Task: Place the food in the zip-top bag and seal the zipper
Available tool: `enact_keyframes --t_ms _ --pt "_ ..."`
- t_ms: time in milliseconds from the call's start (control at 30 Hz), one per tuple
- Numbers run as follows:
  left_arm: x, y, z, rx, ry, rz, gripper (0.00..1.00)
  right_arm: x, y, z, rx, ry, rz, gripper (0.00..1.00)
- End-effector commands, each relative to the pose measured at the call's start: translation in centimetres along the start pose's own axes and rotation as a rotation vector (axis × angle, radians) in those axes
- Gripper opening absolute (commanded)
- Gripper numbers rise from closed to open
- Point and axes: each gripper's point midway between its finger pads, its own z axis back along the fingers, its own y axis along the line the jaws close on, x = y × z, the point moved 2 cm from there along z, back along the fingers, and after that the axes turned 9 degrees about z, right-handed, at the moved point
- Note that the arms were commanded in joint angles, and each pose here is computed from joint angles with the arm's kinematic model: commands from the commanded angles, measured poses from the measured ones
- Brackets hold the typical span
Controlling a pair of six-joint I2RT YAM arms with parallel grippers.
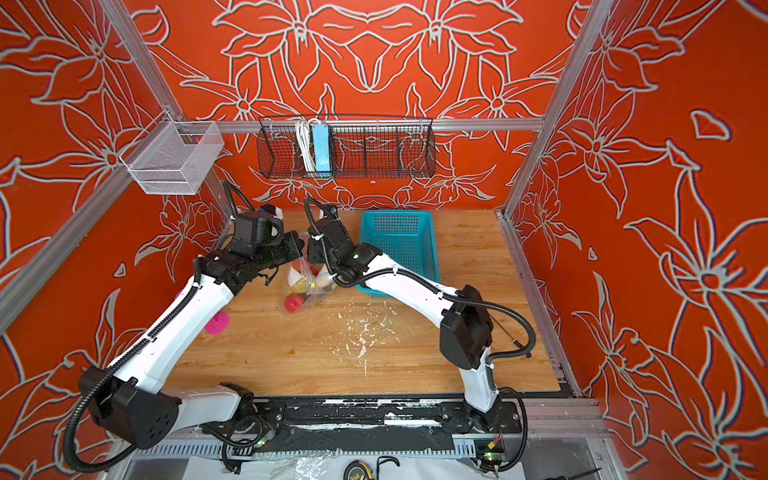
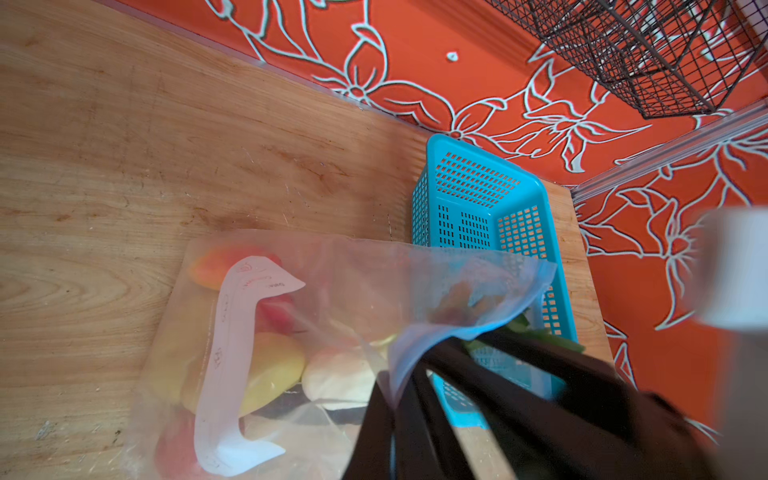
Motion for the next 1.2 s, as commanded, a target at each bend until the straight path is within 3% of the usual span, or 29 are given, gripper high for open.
enact_keyframes --t_ms 0,100,167,200,333,433,633,767,933,1167 --pt "0.6 -0.2 0.1 -0.02 -0.021 0.02 0.0 3.1 0.0 4.0 0.009 -0.068 0.038 0.43" --pt "0.5 -0.2 0.0 -0.022 -0.021 0.018 0.0 3.6 -0.9 5.7 -0.012 -0.077 0.069 0.49" --pt "0.5 -0.2 -0.1 -0.022 -0.019 0.014 0.0 3.5 -1.1 6.3 0.006 -0.061 0.096 0.63" --pt "0.5 -0.2 -0.1 -0.024 -0.019 0.012 0.0 3.4 -1.0 6.5 0.025 -0.047 0.125 0.7" --pt "0.5 -0.3 -0.3 -0.029 -0.014 0.003 0.0 1.7 -1.0 6.6 0.068 0.02 0.291 0.82" --pt "0.5 -0.3 -0.4 -0.03 -0.015 -0.006 0.0 0.2 -1.5 6.4 0.063 0.086 0.396 0.97" --pt "0.3 -2.0 -0.9 -0.116 0.034 -0.06 0.0 -1.6 -2.9 6.2 0.043 0.156 0.456 0.98" --pt "-0.1 -4.2 -1.8 -0.219 0.108 -0.163 0.0 -2.7 -2.1 7.0 0.152 0.119 0.611 0.98" --pt "-0.1 -6.4 -2.9 -0.3 0.197 -0.299 0.0 -2.7 -2.6 8.3 0.159 0.113 0.781 0.98" --pt "-0.5 -6.1 -4.5 -0.245 0.278 -0.421 0.0 -3.3 -2.4 9.9 0.252 0.091 0.921 0.97"
